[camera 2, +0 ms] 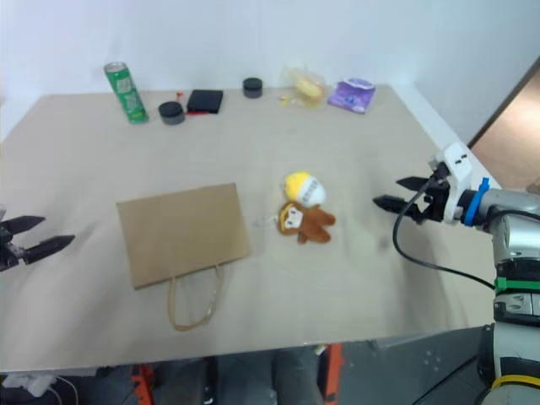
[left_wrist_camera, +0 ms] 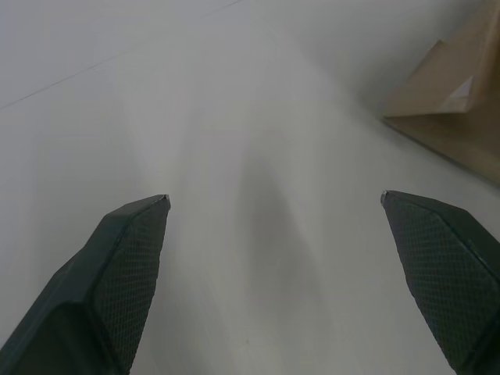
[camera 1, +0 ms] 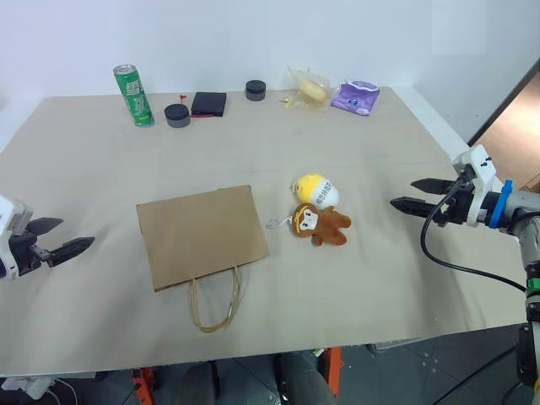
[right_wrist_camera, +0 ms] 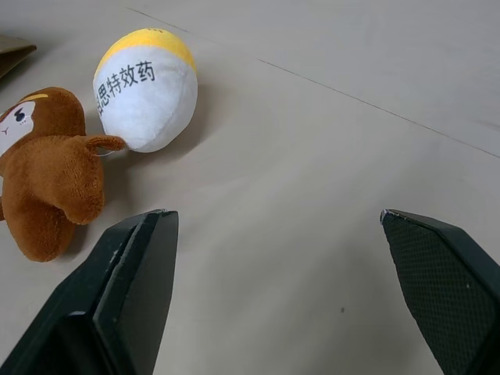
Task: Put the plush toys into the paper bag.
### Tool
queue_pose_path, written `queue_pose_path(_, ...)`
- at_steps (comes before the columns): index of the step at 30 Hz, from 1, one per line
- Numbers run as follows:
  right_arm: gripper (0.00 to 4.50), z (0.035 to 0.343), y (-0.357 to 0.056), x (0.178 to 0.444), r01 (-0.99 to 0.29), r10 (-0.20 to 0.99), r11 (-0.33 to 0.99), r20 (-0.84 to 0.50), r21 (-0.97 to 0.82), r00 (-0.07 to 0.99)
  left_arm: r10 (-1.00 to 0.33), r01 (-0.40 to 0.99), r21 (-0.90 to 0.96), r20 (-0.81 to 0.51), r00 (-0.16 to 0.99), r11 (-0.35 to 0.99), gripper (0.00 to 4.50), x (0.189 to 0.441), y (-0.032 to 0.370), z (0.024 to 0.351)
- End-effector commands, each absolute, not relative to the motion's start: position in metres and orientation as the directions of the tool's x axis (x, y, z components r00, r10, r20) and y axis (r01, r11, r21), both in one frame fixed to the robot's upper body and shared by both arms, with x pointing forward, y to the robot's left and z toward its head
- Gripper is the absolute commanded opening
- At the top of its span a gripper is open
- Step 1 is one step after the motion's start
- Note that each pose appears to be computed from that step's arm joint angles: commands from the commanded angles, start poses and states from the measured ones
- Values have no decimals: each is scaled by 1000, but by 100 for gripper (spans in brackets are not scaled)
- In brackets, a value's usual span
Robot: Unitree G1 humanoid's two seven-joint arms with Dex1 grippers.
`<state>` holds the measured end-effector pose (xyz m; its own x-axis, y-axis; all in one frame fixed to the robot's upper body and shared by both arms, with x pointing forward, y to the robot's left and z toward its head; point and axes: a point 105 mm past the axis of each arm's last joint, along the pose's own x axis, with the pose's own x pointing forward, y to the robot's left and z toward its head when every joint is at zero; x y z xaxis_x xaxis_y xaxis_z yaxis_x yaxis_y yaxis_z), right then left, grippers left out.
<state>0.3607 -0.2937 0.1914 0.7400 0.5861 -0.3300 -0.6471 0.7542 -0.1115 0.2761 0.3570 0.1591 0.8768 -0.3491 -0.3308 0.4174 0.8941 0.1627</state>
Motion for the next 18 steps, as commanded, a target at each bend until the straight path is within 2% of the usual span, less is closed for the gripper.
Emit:
queue_pose_path(1, 450, 212, -294, 363, -641, 593, 754, -268, -145, 759, -327, 385, 198, -272, 905, 901, 448, 274, 360, 174)
queue_pose_path(18, 450, 215, -303, 364, -635, 595, 761, -246, -134, 765, -281, 325, 225, -208, 937, 918, 448, 277, 368, 186)
